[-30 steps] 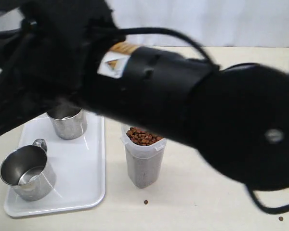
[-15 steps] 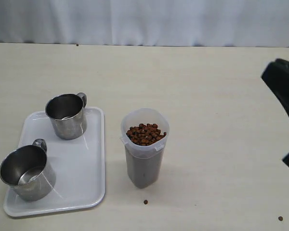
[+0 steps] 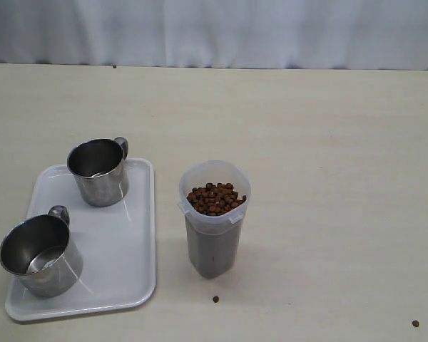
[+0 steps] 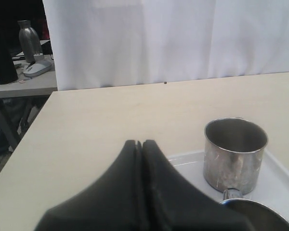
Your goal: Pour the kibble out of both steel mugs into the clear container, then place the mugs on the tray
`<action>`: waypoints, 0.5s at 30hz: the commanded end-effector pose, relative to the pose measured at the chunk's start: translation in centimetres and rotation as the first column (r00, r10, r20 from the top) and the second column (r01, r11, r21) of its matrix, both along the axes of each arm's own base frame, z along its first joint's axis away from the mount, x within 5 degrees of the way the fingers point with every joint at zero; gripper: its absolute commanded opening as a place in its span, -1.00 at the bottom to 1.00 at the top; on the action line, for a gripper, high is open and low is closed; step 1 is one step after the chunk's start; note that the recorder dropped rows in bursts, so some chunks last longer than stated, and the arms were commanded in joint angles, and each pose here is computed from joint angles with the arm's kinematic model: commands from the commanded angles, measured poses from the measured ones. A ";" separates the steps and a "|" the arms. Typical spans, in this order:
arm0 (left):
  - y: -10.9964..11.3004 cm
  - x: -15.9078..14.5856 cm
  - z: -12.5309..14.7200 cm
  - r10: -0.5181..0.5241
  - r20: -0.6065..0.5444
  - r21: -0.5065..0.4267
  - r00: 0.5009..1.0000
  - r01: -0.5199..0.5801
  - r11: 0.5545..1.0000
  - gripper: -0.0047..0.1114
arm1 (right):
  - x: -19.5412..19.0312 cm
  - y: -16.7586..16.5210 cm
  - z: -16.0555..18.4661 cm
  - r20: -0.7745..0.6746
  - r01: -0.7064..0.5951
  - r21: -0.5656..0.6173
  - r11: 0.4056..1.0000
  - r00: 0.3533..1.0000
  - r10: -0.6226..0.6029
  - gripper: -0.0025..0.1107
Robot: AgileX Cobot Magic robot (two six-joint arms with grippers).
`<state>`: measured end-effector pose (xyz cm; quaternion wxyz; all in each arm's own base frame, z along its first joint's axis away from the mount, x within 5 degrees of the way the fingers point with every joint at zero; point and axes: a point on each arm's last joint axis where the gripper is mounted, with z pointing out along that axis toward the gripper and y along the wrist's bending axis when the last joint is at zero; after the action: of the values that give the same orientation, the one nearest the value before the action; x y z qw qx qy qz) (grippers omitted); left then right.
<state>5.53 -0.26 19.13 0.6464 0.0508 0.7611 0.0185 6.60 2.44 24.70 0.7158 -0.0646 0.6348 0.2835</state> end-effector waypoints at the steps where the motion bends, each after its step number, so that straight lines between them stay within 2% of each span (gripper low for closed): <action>1: 0.0 0.0 0.0 -0.004 0.011 -0.002 1.000 0.004 1.000 -0.92 | -0.1 -0.3 0.0 0.013 0.013 0.012 1.000 1.000 -0.014 -0.87; 7: 0.0 0.0 0.0 -0.004 0.011 -0.002 1.000 0.004 1.000 -0.92 | -0.3 -0.5 0.1 0.025 0.018 0.027 0.999 1.000 -0.019 -0.87; 12: 0.0 0.0 0.0 -0.004 0.011 0.000 1.000 0.004 1.000 -0.92 | -1.0 -1.8 0.1 0.024 0.152 0.090 0.984 0.988 -0.155 -0.87; 15: 0.0 0.0 0.0 -0.004 0.011 0.000 1.000 0.004 1.000 -0.92 | -1.6 -1.5 -0.3 0.038 0.182 0.007 0.983 0.983 -0.182 -0.87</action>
<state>5.53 -0.26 19.13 0.6464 0.0508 0.7611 0.0185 5.43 0.52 24.93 0.7544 0.0113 0.6101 0.2421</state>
